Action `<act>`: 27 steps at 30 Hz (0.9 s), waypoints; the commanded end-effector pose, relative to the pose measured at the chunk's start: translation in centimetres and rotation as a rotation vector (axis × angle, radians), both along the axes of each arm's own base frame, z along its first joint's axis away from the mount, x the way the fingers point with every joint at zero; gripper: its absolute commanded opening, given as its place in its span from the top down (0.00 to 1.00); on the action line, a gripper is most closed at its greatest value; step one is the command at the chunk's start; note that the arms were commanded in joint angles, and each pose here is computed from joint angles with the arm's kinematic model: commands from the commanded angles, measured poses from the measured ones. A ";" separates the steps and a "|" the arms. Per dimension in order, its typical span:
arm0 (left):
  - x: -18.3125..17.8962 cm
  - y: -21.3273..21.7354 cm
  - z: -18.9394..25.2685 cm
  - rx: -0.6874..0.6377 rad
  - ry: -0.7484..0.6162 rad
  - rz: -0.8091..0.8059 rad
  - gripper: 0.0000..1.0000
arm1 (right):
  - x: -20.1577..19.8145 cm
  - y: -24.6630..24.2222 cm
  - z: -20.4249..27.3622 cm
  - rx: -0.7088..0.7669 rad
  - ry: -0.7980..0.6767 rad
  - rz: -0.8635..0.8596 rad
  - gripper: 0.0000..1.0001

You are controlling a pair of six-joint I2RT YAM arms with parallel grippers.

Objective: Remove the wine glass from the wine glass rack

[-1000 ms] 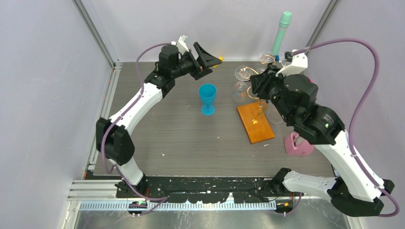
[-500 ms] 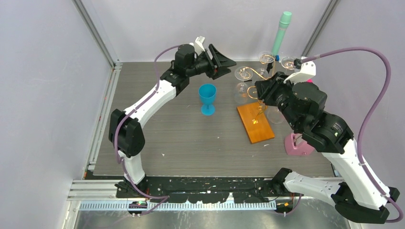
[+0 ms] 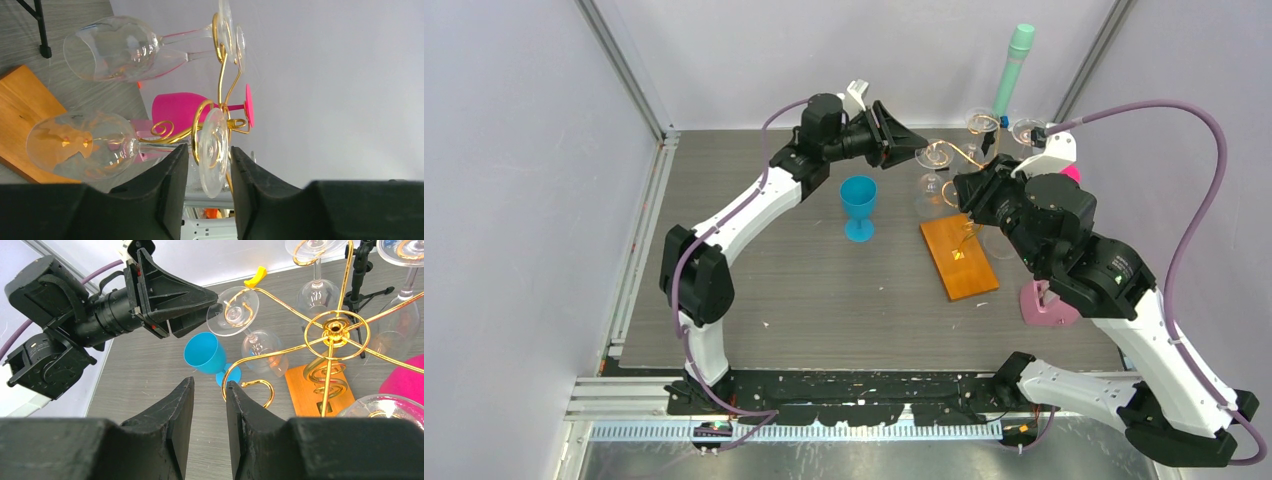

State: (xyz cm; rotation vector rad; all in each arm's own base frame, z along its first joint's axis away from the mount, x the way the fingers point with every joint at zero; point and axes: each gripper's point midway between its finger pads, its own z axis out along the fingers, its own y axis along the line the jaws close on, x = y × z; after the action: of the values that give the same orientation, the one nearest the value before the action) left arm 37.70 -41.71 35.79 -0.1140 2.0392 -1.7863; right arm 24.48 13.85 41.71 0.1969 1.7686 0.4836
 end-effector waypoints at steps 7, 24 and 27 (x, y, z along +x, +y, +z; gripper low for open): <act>-1.5 -0.2 2.9 -0.046 -0.053 -0.074 0.71 | 0.1 -0.5 1.0 0.049 -0.031 -0.035 0.64; -1.9 -0.3 4.2 -0.019 -0.107 -0.111 1.00 | 0.1 -0.7 0.8 0.055 -0.030 -0.049 0.65; -2.0 -0.1 5.8 -0.039 -0.141 -0.094 1.00 | 0.0 -0.9 0.8 0.056 -0.031 -0.053 0.65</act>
State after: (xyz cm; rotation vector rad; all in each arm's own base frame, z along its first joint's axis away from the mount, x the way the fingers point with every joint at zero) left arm 36.79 -42.08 36.67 -0.0196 2.0829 -1.8008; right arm 24.61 13.70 41.13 0.2152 1.7759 0.4722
